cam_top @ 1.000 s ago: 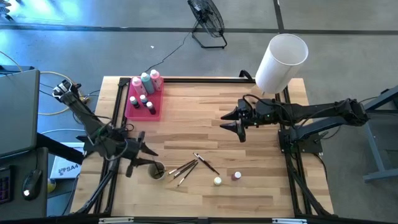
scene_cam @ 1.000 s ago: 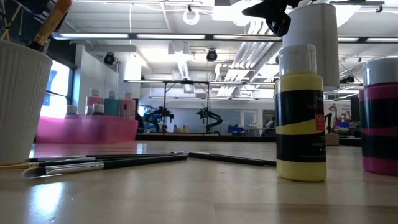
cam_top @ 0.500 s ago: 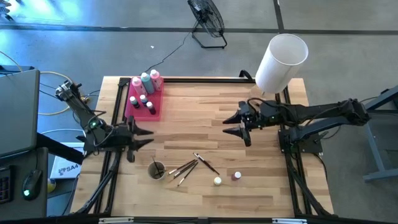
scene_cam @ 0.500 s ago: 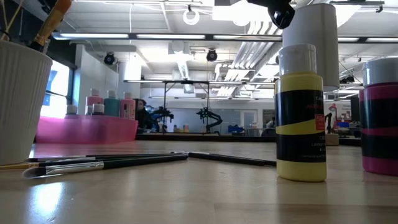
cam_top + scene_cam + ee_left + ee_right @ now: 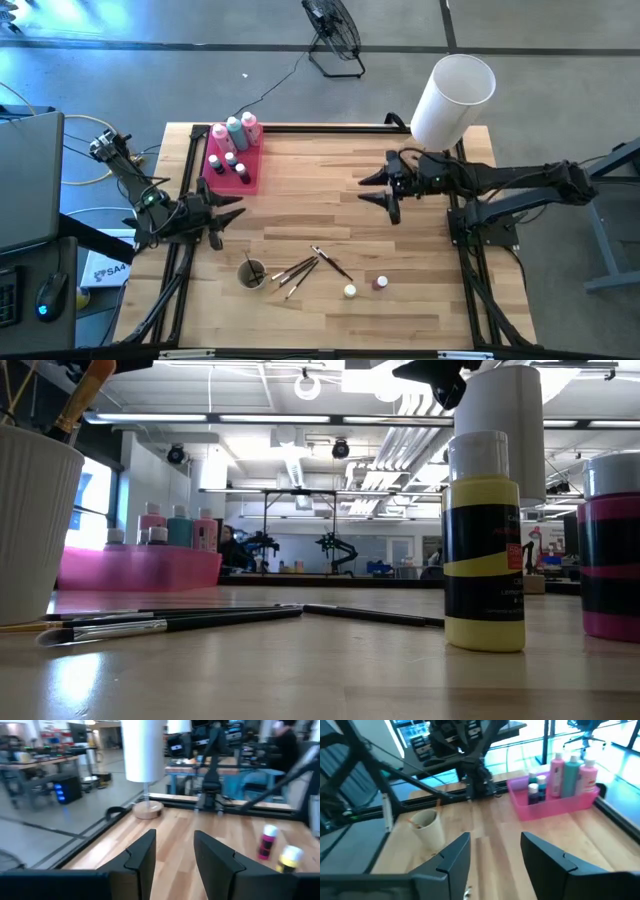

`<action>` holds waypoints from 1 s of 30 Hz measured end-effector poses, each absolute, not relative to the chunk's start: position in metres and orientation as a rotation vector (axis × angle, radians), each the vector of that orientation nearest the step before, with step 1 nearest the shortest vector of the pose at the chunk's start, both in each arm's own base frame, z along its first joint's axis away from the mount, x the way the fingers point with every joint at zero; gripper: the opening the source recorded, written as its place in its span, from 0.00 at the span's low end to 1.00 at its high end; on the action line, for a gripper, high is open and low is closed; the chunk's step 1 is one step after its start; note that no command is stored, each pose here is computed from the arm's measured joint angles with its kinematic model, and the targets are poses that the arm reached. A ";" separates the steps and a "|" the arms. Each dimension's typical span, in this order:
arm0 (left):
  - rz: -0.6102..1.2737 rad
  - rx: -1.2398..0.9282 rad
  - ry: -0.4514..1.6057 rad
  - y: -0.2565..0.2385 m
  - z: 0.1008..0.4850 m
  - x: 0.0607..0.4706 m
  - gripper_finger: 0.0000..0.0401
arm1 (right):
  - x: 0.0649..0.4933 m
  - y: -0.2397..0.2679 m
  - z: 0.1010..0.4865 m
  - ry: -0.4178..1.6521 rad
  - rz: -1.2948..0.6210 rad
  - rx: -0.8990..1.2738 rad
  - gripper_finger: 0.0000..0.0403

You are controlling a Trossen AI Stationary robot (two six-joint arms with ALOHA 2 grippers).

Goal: Pick & Place Paint Supplies
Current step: Put the silver paintbrush into the light brown cup

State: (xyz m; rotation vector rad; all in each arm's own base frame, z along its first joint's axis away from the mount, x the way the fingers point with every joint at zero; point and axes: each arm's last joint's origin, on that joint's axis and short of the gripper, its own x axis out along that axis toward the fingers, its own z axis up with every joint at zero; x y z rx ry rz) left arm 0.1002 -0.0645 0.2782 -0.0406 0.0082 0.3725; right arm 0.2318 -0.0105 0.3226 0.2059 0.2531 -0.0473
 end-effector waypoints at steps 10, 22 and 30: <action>0.431 0.043 0.025 -0.063 0.278 0.099 0.33 | 0.225 -0.027 0.325 0.257 -0.023 0.175 0.18; 0.383 0.081 0.031 -0.064 0.278 0.100 0.33 | 0.226 -0.026 0.325 0.249 -0.019 0.159 0.07; 0.199 0.080 0.031 -0.069 0.278 0.101 0.33 | 0.226 -0.026 0.325 0.250 -0.016 0.161 0.08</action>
